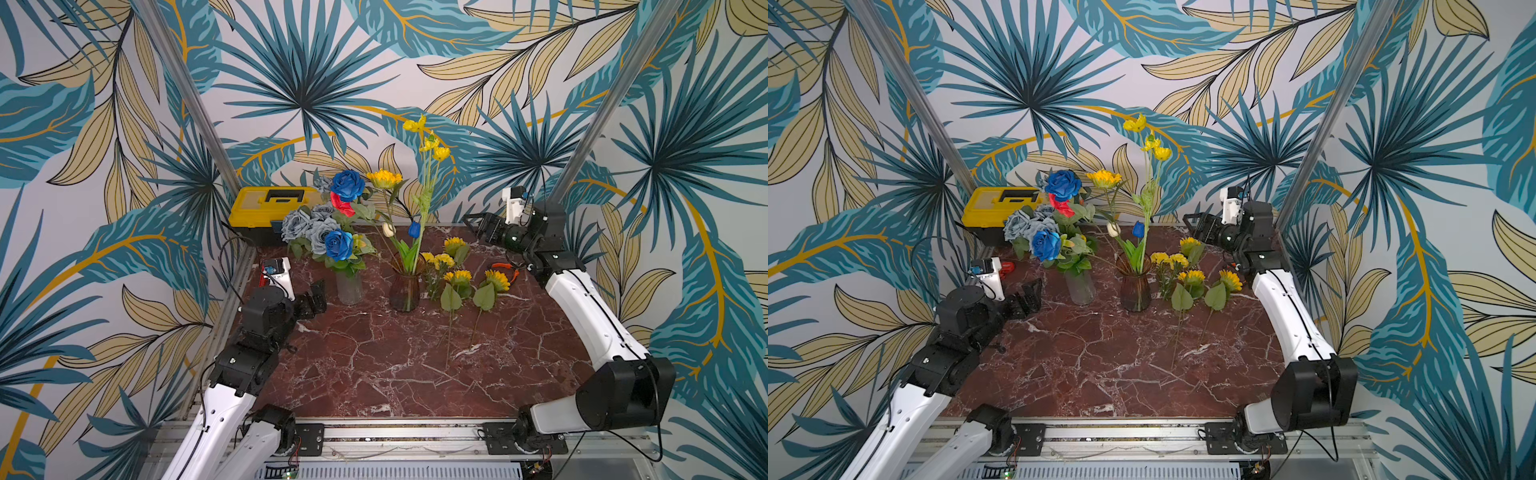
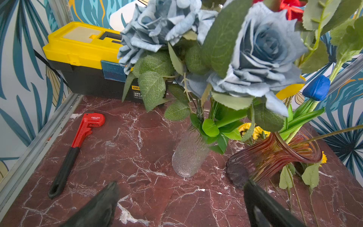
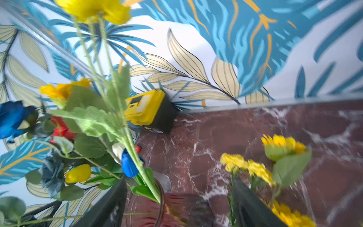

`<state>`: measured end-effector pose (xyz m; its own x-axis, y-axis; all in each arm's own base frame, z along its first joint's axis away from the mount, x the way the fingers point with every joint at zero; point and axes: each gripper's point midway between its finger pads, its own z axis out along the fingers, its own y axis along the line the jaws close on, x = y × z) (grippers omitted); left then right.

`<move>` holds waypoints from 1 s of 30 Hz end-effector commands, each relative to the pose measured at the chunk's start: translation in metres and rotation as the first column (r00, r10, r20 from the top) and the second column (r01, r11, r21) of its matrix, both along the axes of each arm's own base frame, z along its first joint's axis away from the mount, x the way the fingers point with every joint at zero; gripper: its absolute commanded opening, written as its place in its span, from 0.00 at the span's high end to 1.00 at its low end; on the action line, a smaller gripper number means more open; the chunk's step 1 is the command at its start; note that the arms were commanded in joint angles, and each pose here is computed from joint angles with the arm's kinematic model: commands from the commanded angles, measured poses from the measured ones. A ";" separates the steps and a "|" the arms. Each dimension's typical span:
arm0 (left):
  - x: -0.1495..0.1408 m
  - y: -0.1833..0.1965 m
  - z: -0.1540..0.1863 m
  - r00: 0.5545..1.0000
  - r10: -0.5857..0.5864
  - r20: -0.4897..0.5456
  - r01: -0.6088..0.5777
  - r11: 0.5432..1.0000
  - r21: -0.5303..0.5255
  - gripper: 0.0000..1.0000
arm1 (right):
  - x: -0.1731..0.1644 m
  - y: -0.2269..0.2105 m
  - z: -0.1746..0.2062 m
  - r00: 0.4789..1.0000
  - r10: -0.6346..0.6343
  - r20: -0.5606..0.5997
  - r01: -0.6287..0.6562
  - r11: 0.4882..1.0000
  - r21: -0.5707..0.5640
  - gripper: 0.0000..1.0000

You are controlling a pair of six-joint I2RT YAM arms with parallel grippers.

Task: Pick out yellow flowers from the vase
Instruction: Pick up the flower from the vase.

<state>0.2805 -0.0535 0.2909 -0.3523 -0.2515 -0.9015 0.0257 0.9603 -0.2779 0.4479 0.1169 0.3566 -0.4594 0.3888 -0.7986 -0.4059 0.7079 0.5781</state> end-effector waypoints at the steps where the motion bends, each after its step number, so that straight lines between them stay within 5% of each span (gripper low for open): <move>1: -0.001 0.002 0.002 1.000 0.004 0.012 -0.004 1.000 -0.003 0.01 | -0.009 0.029 0.043 0.961 0.145 0.235 -0.165 0.984 0.068 0.12; 15: 0.000 0.002 0.001 1.000 0.002 0.010 -0.002 1.000 -0.006 0.01 | 0.011 0.102 0.027 0.910 0.351 0.221 -0.361 0.933 0.006 0.09; 24: -0.003 0.004 0.004 1.000 0.005 0.020 -0.005 1.000 -0.010 0.01 | 0.031 0.131 0.015 0.895 0.413 0.168 -0.419 0.908 -0.004 0.28; 30: -0.004 0.005 0.005 1.000 0.009 0.027 -0.009 1.000 -0.009 0.01 | 0.036 0.135 0.015 0.897 0.412 0.162 -0.417 0.909 0.000 0.52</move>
<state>0.2775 -0.0517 0.2959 -0.3360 -0.2588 -0.9056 0.0298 0.9581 -0.2848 0.4844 0.2481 0.3689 -0.4542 0.2281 -0.8612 -0.7372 0.4465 0.5071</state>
